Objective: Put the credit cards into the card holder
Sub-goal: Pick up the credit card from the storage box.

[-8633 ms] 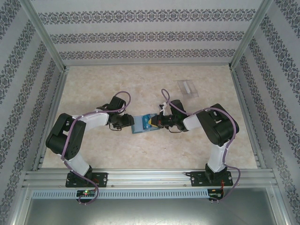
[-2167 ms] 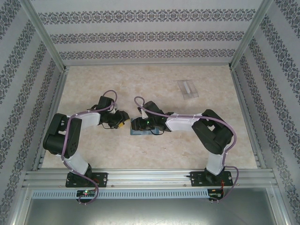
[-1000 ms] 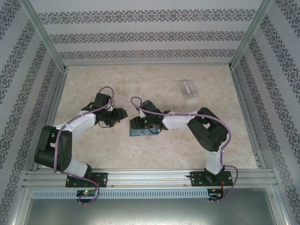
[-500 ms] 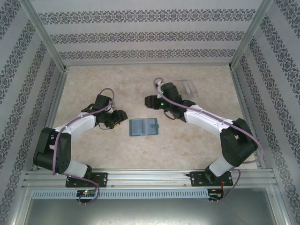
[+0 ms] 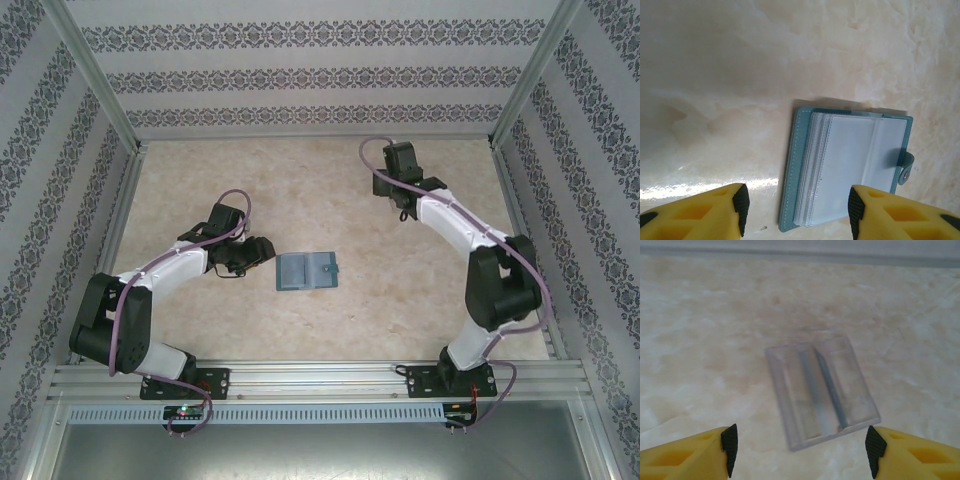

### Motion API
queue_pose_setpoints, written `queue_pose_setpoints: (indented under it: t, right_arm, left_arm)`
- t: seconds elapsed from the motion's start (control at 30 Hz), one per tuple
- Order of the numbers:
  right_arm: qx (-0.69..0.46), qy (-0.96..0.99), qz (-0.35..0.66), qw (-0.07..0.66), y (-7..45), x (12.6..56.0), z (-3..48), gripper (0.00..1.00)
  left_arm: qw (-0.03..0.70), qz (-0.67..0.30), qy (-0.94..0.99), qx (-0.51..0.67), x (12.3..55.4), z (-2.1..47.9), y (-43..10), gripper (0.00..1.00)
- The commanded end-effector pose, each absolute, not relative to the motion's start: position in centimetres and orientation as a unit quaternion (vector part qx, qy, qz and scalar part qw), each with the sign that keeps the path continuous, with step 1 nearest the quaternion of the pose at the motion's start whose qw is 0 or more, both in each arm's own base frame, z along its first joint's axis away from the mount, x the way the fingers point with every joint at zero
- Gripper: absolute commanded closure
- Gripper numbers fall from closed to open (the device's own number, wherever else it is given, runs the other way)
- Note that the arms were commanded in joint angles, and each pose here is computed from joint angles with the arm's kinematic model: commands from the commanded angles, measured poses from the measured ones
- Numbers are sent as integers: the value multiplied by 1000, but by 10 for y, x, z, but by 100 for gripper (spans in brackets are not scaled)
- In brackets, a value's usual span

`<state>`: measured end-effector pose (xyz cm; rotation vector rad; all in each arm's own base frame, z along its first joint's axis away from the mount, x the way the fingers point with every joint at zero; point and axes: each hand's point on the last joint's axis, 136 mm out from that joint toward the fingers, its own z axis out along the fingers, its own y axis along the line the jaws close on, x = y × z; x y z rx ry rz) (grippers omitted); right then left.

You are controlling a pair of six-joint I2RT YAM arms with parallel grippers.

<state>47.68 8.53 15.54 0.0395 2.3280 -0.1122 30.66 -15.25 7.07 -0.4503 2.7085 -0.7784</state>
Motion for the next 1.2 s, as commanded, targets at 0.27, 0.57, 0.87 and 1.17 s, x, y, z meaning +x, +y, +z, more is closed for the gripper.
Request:
queue_pose_setpoints:
  t: [0.27,0.57,0.87,1.17]
  right_arm:
    - [-22,944,-88,317,57,504,111,27]
    - [-20,953,-117,280,44,515,80,28]
    - [1,945,-164,283,29,522,82,32]
    - [7,938,-175,300,26,522,94,40]
  left_arm:
    - [150,-236,949,-143,296,73,-145,42]
    - [151,-227,951,-145,293,75,-141,42]
    - [160,-230,948,-153,293,80,-140,42]
    - [168,-229,946,-154,296,84,-139,42]
